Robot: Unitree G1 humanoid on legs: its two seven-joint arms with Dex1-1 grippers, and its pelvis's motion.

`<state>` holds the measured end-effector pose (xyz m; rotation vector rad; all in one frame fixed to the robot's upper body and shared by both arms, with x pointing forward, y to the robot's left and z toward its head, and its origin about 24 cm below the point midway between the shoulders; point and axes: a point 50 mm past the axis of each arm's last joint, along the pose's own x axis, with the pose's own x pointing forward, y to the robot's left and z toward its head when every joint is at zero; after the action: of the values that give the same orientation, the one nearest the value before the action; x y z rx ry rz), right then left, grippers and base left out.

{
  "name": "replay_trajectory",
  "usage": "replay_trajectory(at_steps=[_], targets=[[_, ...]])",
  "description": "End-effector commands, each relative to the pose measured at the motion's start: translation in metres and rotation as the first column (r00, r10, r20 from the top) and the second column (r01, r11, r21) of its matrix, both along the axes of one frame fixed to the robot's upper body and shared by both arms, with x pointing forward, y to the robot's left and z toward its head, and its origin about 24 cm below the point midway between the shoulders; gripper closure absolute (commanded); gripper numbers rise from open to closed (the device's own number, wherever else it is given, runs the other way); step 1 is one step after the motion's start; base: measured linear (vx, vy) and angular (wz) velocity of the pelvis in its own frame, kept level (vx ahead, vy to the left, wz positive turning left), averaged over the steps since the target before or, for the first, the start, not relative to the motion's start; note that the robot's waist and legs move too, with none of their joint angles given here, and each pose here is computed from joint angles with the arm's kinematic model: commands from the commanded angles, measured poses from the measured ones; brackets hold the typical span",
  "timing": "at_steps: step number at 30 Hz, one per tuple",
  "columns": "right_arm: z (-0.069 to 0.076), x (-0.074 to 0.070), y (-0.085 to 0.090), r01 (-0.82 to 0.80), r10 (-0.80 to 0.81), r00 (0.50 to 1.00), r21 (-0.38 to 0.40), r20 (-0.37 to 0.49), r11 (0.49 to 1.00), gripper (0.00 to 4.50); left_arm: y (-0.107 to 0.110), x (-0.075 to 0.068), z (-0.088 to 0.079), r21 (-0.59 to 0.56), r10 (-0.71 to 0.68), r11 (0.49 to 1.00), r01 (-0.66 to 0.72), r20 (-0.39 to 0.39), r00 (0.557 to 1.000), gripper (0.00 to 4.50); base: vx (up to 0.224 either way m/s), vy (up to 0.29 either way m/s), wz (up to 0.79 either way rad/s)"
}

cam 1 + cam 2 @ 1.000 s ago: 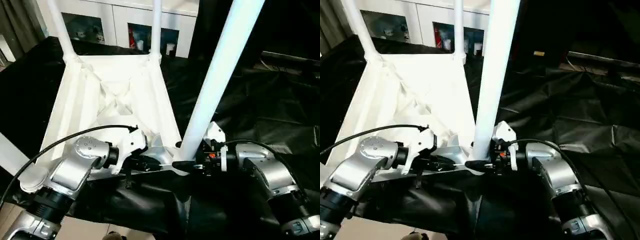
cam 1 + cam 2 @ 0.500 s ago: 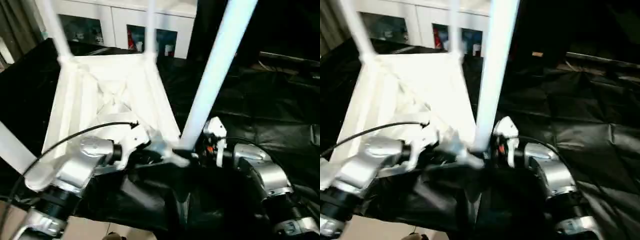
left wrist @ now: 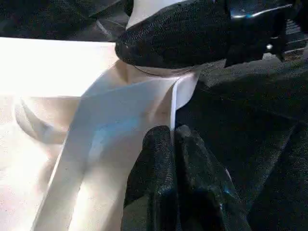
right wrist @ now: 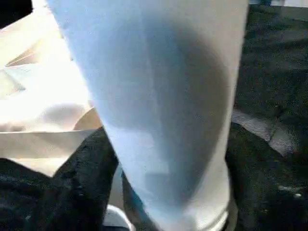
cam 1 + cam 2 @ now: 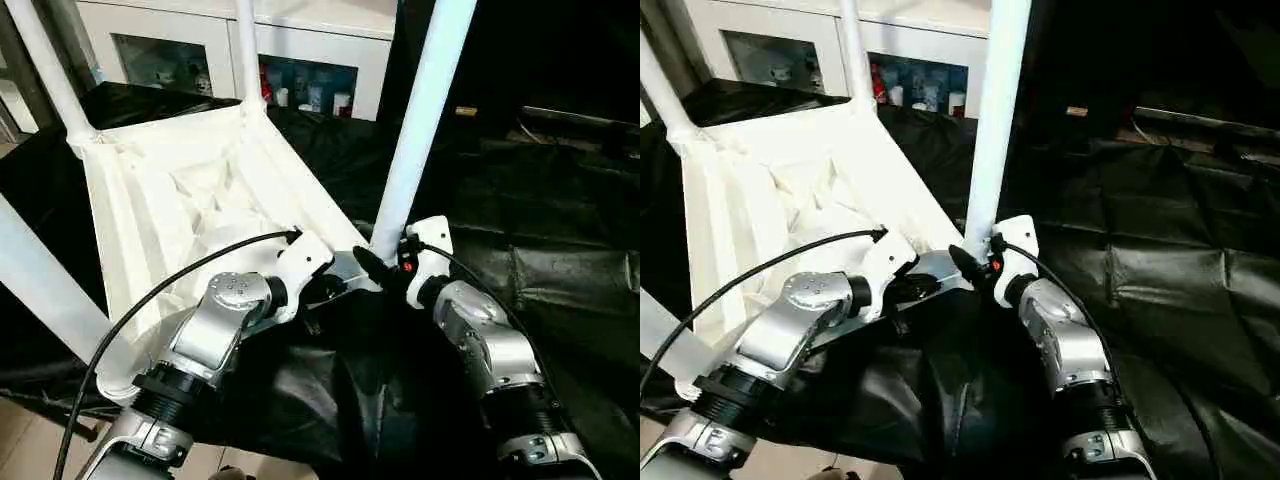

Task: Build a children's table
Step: Rotate leg to tighten

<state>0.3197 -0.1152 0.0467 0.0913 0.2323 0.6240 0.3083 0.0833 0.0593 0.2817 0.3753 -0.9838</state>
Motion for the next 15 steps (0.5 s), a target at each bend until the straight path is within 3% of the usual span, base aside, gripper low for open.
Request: replay_trajectory(at_steps=[1,7,13,15], targets=[[-0.009,-0.024,0.035,-0.330,0.331,0.942,0.023,-0.053,0.944,0.81,-0.006,-0.006,-0.002,-0.023,-0.058,0.998,0.058,-0.008,0.998,4.50,0.000,0.000,0.00],[0.002,-0.032,0.015,-0.512,0.512,0.858,0.008,-0.026,0.859,0.81,0.008,-0.019,-0.002,-0.024,-0.212,0.977,0.211,-0.030,0.977,4.50,0.000,0.000,0.00],[0.007,-0.041,-0.005,-0.658,0.655,0.753,-0.045,-0.063,0.752,0.81,0.023,-0.029,-0.001,-0.008,-0.343,0.939,0.344,-0.074,0.936,4.50,0.000,0.000,0.00],[0.007,-0.041,-0.010,-0.678,0.674,0.735,-0.066,-0.079,0.732,1.05,0.027,-0.029,0.000,-0.010,-0.361,0.932,0.362,-0.082,0.929,4.50,0.000,0.000,0.00]])
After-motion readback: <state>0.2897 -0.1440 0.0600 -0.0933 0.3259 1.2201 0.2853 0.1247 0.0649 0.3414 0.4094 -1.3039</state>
